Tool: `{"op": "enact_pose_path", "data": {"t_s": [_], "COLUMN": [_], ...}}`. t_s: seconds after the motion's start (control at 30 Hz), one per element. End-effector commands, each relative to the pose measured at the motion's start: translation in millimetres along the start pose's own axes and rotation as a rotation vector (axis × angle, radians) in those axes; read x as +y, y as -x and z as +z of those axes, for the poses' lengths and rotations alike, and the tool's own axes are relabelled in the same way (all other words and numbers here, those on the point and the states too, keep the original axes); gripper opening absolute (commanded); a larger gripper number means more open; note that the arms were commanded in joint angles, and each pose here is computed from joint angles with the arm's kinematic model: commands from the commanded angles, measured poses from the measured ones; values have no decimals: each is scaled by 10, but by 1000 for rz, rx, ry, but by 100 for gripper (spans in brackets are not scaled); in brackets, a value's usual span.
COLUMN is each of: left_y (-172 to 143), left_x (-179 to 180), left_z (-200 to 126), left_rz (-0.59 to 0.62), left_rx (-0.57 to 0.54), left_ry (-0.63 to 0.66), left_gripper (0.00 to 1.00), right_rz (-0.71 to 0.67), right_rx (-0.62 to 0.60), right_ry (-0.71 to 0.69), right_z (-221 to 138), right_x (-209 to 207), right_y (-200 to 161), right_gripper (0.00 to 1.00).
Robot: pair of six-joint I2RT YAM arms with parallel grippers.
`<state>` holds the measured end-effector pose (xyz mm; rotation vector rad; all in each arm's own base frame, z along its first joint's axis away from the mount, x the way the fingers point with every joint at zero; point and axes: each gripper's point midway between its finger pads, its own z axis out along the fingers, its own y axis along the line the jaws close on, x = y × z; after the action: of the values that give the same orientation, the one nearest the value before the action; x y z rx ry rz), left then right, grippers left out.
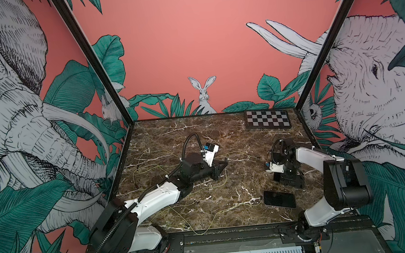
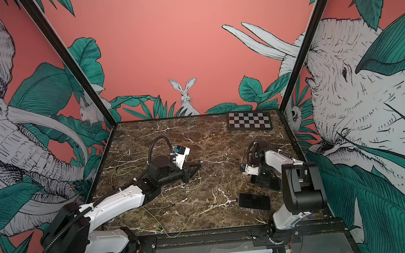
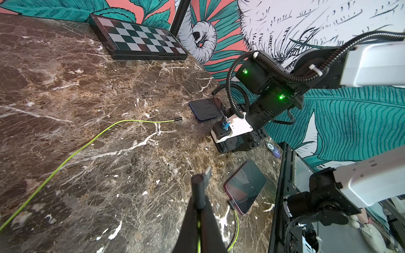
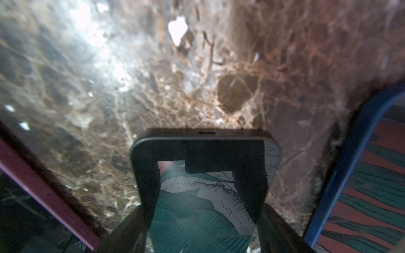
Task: Plug wired earphones into phones
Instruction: Pick up the phone at the center of the board.
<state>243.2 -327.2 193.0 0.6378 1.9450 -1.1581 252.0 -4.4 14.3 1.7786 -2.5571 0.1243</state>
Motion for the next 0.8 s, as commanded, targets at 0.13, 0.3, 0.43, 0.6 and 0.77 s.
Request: {"op": "enact_pose_path", "data": {"t_s": [0.13,0.3,0.43,0.6,0.77], "left_y": [34,22,22,51,46], "left_x": [-38,-16,-3,19,15], "left_z": [-101,-106,-102,-79,-25], "left_rz": [11,15,16,4,-21], "left_rx": [-21,-21,-23,-32,-28], "left_ry": [9,21,27,37,20], "left_gripper": [0,0,0,0,0], "right_rz": [-38,-42,-37,8,-1], "right_rx": [23,-6,-53,-158,-219], "right_ry": [154,137,78,12,-32], "right_z": [162,80,-52,-248,-383], "right_x": [291,272,222,183,254], "right_y": [-30,23,94,257,305], "right_gripper": [64,62,62,62,62]}}
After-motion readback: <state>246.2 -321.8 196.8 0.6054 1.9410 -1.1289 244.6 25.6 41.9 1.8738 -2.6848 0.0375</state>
